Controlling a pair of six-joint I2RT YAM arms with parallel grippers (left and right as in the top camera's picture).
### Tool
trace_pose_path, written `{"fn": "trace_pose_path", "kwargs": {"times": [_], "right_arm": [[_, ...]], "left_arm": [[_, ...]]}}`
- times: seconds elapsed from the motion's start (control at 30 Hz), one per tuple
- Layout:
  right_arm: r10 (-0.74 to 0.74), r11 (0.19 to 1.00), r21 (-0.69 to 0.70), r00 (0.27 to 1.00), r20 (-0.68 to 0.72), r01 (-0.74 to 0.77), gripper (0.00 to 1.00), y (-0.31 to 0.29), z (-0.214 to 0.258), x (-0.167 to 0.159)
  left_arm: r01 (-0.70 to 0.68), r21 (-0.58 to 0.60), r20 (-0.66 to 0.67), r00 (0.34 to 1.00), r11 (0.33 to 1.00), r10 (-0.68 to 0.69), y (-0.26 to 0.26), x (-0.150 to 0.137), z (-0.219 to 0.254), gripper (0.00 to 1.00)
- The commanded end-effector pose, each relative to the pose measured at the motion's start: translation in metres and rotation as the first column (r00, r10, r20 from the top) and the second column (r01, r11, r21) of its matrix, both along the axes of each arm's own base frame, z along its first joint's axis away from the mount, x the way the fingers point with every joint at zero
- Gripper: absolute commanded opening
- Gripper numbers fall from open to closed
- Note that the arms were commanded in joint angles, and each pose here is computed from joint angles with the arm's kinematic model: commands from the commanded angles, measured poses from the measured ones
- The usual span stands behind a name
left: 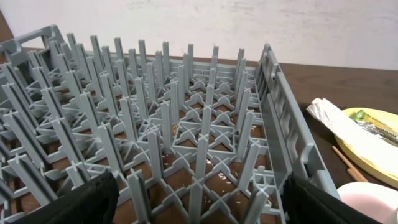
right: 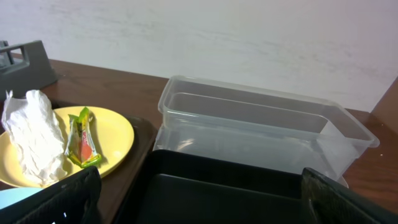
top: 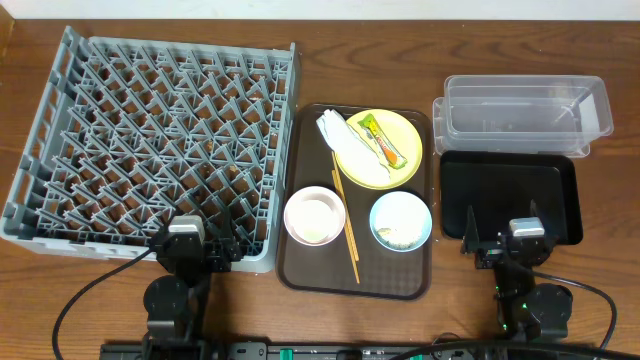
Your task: Sort waste into correct bins and load items into the dishwasher
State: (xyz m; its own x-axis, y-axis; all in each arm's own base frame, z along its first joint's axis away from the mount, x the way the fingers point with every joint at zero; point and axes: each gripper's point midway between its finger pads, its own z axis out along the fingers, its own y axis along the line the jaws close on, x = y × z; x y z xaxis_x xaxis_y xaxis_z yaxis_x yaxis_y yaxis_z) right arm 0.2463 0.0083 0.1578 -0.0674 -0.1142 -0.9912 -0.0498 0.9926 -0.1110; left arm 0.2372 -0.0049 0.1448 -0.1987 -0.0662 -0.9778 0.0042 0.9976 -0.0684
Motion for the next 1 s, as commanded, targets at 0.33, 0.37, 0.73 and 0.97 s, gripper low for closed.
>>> {"fn": "trace_pose_path", "kwargs": {"times": [0.33,0.37,0.73,0.97], "right_arm": [[0.007,1.0,-0.003,1.0,0.0,-0.007,0.99,0.0011,-0.0006,-0.0002],[0.007,1.0,-0.003,1.0,0.0,-0.007,0.99,0.0011,-0.0006,-0.0002],[0.007,1.0,-0.003,1.0,0.0,-0.007,0.99,0.0012,-0.0006,-0.0002],[-0.002,0.998,0.069,1.0,-0.003,0.002,0.99,0.0004,-0.0005,-0.0001]], "left_arm": [[-0.017,-0.011,-0.028,0.999,1.0,0.017,0.0028,-0.0003,-0.0121,0.87],[-0.017,-0.011,-0.028,0.999,1.0,0.017,0.0028,-0.0003,-0.0121,0.87],[-0.017,-0.012,-0.027,0.999,1.0,0.017,0.0028,-0.0003,-0.012,0.88],[-0.022,-0.03,-0.026,0.999,0.999,0.021,0.0028,-0.0004,-0.011,0.88]]}}
